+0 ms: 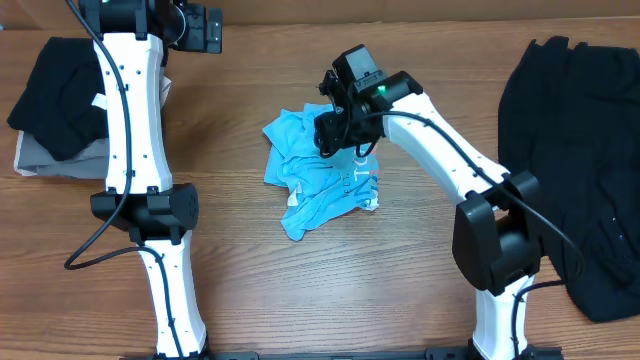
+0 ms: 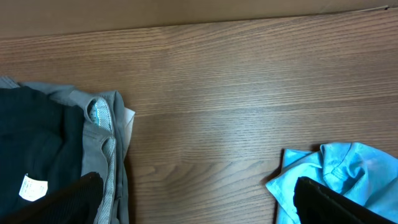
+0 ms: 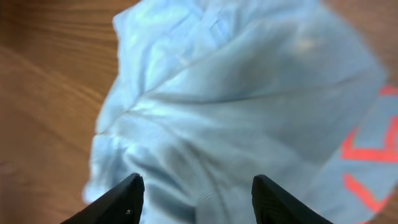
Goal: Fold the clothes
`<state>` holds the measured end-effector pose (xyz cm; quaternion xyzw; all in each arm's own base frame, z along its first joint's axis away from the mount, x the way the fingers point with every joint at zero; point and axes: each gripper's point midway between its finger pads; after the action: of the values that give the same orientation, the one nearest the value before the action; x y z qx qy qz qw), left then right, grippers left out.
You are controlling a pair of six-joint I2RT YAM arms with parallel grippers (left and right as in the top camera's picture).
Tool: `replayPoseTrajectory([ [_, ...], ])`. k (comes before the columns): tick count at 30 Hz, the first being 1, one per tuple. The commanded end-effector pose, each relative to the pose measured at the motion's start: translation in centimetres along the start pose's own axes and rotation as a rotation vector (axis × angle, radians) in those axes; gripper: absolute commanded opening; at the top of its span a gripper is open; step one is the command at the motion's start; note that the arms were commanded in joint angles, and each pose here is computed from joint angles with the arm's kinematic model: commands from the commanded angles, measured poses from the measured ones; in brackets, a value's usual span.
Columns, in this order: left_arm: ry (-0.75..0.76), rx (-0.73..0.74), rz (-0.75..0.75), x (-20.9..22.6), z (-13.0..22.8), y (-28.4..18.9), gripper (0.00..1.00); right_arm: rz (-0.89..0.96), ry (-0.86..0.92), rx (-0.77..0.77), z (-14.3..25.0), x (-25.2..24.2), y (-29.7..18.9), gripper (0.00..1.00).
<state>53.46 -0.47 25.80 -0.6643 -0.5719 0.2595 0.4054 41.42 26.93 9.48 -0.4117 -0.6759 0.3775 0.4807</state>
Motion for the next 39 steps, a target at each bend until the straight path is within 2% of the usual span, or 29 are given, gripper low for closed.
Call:
replayPoseTrajectory([
  [1,-0.015,0.005,0.009,0.1,0.1,0.7,1.00,0.060,-0.110,-0.052,-0.7,1.1,-0.2,0.59],
  [9,-0.015,0.004,0.009,0.1,0.1,0.7,1.00,0.121,-0.231,-0.029,1.1,3.0,2.9,0.59],
  [15,-0.015,0.005,0.009,0.2,0.1,0.8,1.00,0.195,-0.272,-0.024,1.5,2.5,5.4,0.57],
  [19,-0.016,0.006,0.009,0.1,0.1,0.8,1.00,0.202,-0.274,-0.020,1.5,2.1,6.4,0.53],
  [26,-0.016,0.006,0.009,0.1,0.1,0.8,1.00,0.222,-0.275,-0.102,-0.4,2.1,6.9,0.34],
  [30,-0.016,0.006,0.009,0.2,0.1,0.8,1.00,0.213,-0.273,-0.130,-1.0,2.5,6.9,0.13],
  [33,-0.016,0.006,0.009,0.2,0.1,0.8,1.00,0.205,-0.258,-0.147,-1.4,2.8,6.7,0.04],
  [39,-0.015,0.004,0.009,0.2,0.1,0.8,1.00,0.168,-0.243,-0.227,-4.1,4.9,4.4,0.04],
])
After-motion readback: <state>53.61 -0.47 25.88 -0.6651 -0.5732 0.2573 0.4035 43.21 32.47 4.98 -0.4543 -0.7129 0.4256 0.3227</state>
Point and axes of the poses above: each gripper's point midway between its finger pads, its own y axis out along the fingers, its own x axis along the line the jaws close on, z = x × y, and after that the axes turned 12 degrees about y, right-handed
